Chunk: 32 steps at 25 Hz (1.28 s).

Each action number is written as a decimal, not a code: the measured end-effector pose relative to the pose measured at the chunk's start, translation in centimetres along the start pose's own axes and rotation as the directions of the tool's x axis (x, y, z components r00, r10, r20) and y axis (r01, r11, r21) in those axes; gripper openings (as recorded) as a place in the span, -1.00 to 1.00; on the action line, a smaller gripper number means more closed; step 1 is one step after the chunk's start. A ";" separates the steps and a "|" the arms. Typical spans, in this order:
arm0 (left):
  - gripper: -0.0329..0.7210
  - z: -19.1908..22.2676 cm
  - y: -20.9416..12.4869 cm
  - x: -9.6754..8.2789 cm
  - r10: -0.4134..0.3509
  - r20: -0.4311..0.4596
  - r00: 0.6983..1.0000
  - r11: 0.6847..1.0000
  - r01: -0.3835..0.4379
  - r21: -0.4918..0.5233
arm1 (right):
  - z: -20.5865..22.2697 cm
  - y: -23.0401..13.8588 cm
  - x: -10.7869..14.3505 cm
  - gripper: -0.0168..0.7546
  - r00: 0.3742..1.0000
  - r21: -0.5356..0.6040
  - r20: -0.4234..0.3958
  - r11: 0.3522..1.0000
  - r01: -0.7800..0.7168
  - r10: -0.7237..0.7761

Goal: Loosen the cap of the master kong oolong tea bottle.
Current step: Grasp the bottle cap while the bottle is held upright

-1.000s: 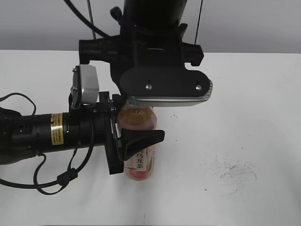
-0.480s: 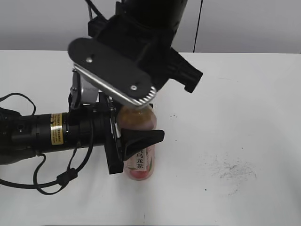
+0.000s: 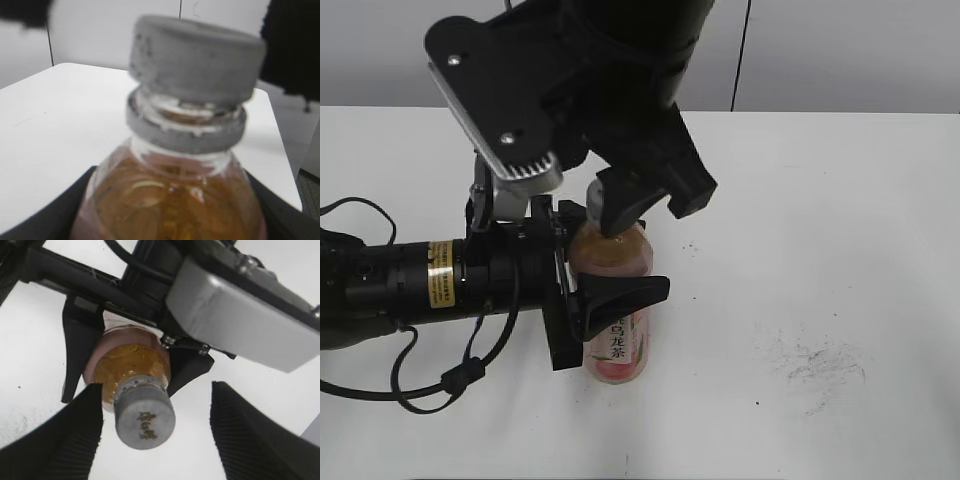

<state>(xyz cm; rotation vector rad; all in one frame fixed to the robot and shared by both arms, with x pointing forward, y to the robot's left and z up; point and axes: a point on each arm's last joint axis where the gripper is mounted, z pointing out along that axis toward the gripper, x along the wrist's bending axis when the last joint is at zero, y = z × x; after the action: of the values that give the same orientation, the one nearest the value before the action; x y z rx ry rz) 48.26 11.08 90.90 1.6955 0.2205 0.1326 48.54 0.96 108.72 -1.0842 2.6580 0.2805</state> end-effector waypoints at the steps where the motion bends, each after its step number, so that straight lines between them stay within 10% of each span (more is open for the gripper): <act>1: 0.27 0.0 0.0 0.0 0.000 0.000 1.000 1.000 0.000 0.000 | 0.0 0.0 0.0 0.38 0.999 0.000 0.000 0.999 -0.045 0.045; 13: 0.27 0.0 0.0 0.0 0.000 0.000 1.000 1.000 0.000 0.000 | 0.4 -0.7 0.2 0.46 0.800 0.064 0.038 0.797 -0.600 0.599; 19: 0.27 0.0 0.0 0.0 0.000 0.000 1.000 1.000 0.000 0.000 | 1.2 -0.8 0.3 0.38 0.763 0.084 0.032 0.759 -0.646 0.646; 26: 0.27 0.0 0.0 0.1 -0.011 -0.009 1.000 1.000 0.011 0.000 | 1.2 -0.7 0.4 -0.23 0.756 0.077 0.018 0.753 -0.654 0.655; 32: 0.27 0.0 0.0 0.1 -0.011 -0.009 1.000 1.000 0.011 0.000 | 1.2 -0.7 0.4 -0.23 0.801 0.078 0.012 0.798 -0.597 0.598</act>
<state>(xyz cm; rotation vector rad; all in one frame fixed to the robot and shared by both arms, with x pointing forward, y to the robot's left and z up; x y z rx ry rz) 48.34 11.10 90.90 1.6938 0.2360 0.1321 48.97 0.55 107.41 -0.1807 2.9233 0.2777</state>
